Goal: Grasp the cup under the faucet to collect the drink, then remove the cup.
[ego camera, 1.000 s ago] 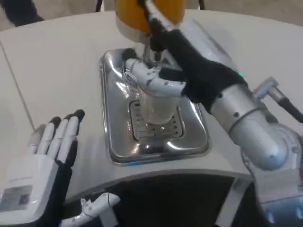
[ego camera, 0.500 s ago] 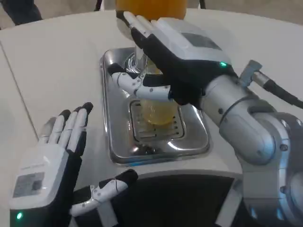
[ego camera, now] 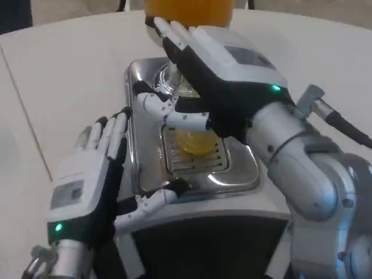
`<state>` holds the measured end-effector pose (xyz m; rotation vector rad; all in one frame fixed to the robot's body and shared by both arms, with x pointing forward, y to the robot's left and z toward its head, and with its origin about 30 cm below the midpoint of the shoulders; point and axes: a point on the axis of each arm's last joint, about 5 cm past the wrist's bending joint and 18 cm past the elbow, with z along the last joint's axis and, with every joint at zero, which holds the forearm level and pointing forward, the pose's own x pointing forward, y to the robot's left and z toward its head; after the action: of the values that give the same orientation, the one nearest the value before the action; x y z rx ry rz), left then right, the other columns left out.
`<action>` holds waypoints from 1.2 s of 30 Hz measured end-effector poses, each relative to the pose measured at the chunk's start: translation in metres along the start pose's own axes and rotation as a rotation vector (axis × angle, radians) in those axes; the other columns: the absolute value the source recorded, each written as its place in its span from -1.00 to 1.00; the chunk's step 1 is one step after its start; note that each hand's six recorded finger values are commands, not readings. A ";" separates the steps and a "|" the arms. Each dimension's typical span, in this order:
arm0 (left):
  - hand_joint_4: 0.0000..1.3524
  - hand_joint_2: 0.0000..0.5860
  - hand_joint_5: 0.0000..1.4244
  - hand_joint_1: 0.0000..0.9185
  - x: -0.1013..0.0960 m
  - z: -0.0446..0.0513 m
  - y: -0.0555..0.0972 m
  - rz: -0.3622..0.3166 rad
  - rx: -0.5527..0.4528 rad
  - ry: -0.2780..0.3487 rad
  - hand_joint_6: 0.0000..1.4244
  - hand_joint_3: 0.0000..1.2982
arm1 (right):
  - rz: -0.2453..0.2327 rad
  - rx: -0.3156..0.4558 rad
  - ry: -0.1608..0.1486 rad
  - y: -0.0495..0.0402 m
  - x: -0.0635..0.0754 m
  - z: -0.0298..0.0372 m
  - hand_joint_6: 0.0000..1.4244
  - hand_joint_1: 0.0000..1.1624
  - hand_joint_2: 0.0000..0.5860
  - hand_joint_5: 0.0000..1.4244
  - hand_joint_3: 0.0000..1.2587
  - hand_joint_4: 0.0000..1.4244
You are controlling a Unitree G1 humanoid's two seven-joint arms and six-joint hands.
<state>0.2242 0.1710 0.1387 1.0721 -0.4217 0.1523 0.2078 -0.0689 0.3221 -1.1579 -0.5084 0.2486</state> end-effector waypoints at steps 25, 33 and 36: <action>-1.00 -0.76 -1.00 -0.68 0.029 0.0136 -0.011 -0.004 -0.053 -0.020 -0.99 -1.00 | -0.043 0.183 0.018 0.0019 0.000 -0.0153 -0.95 -0.26 0.65 -1.00 -0.98 -1.00; -1.00 -0.76 -1.00 -0.67 0.033 0.0117 -0.014 -0.021 -0.040 -0.024 -0.99 -1.00 | -0.164 0.410 0.124 0.0096 -0.018 -0.0341 -0.95 -0.17 0.70 -1.00 -0.99 -1.00; -1.00 -0.77 -1.00 -0.67 0.035 0.0124 -0.014 -0.021 -0.052 -0.031 -0.99 -1.00 | -0.242 0.424 0.119 0.0138 -0.026 -0.0326 -0.95 -0.17 0.69 -1.00 -0.99 -1.00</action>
<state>0.2569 0.1507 0.1464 1.0283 -0.4399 0.1061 0.2025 -0.1016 0.2928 -0.6868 -0.4583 0.0707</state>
